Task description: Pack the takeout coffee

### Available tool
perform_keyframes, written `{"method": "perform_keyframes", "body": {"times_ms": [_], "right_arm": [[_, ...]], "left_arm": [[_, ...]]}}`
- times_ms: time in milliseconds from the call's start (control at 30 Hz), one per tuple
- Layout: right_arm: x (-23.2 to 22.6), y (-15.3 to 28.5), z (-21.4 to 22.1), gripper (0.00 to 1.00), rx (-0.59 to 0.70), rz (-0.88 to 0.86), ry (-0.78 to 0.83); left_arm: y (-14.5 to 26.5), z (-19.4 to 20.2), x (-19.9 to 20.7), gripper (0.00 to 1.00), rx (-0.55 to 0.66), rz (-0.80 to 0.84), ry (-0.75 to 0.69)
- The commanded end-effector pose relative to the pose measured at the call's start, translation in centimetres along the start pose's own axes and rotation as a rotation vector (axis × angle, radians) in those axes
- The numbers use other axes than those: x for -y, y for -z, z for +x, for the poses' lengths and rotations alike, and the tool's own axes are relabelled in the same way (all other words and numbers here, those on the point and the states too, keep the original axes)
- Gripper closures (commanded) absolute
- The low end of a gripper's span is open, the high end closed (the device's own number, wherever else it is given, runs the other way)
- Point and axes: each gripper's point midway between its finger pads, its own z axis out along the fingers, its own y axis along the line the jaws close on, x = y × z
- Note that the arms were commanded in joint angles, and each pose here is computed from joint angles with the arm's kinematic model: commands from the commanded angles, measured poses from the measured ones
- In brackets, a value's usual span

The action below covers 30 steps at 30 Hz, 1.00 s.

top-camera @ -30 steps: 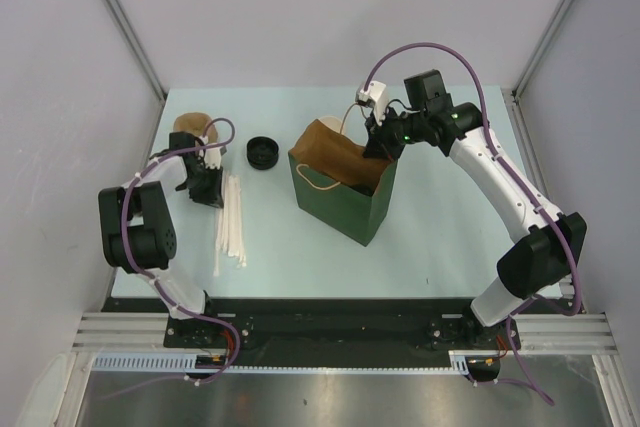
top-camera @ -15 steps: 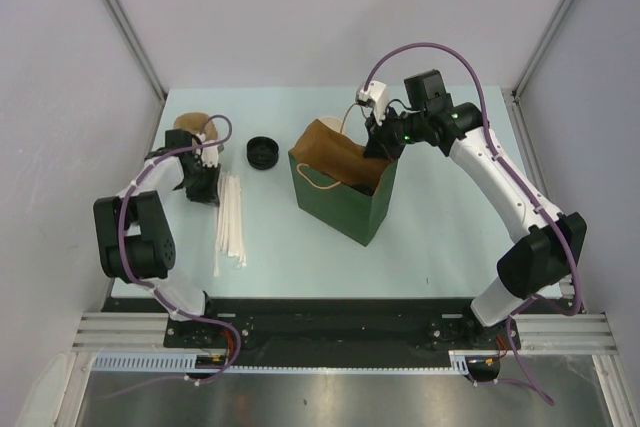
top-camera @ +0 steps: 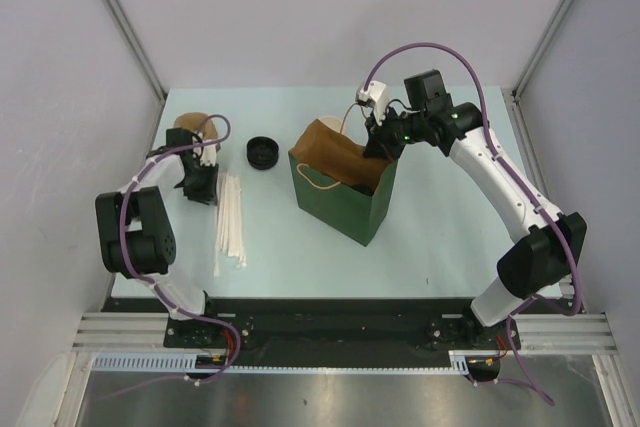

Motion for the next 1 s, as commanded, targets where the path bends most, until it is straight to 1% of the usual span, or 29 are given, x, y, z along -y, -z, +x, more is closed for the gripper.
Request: {"method": "perform_keyframes", "body": {"times_ms": [0,233,400,600,900,967], "right_arm": [[-0.5,1.0,-1.1,1.00,0.031,0.012,0.022],[0.2,0.9,-1.5,1.00,0.035,0.029,0.036],[0.2,0.7,-1.5,1.00,0.031,0.026,0.033],[0.1,0.7,-1.4,1.00,0.028,0.024,0.030],[0.1,0.5,-1.3,1.00,0.026,0.025,0.029],[0.1,0.5,-1.3,1.00,0.026,0.024,0.030]], "left_arm": [[-0.9,-0.6,-1.0,0.71,0.019,-0.041,0.006],[-2.3,0.4,-1.3,0.71,-0.008,-0.058,-0.009],[-2.8,1.1,-1.3,0.68,-0.023,-0.063,-0.016],[-3.3,2.0,-1.5,0.68,-0.046,-0.073,-0.014],[-3.9,3.8,-1.1,0.69,-0.074,-0.068,-0.021],[-4.0,4.2,-1.1,0.75,-0.081,-0.070,-0.028]]}}
